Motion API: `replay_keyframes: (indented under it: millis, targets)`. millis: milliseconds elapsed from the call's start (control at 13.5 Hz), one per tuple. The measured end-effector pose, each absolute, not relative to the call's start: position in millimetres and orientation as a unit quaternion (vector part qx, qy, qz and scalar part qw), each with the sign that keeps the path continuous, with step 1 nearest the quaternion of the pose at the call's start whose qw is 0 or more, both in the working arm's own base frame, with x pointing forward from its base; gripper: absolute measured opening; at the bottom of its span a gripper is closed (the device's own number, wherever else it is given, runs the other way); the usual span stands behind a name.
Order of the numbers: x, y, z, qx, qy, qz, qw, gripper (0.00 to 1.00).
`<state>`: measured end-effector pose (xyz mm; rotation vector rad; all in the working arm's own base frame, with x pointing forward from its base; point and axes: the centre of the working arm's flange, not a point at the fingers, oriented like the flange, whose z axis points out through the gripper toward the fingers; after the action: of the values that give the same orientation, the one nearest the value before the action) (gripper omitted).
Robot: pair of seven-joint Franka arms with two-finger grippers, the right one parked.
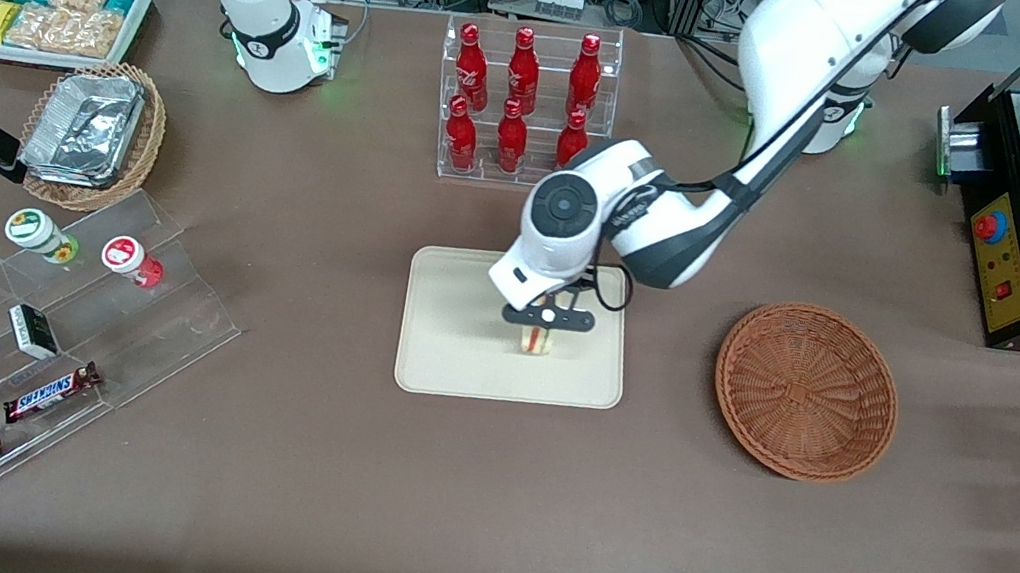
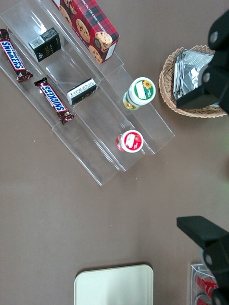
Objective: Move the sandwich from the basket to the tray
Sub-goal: 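Lift the sandwich and carry it with the left gripper over the cream tray, then lower the sandwich onto the tray and open the left gripper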
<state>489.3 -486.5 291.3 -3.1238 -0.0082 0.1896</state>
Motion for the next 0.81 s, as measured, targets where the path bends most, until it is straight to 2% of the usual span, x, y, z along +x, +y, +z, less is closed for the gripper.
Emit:
replay_keyframes:
  millis: [221, 812]
  targets:
    - [490, -505, 280, -0.999, -0.011, 0.04, 0.021, 0.17]
    - [496, -514, 248, -0.998, -0.02, 0.054, 0.029, 0.17]
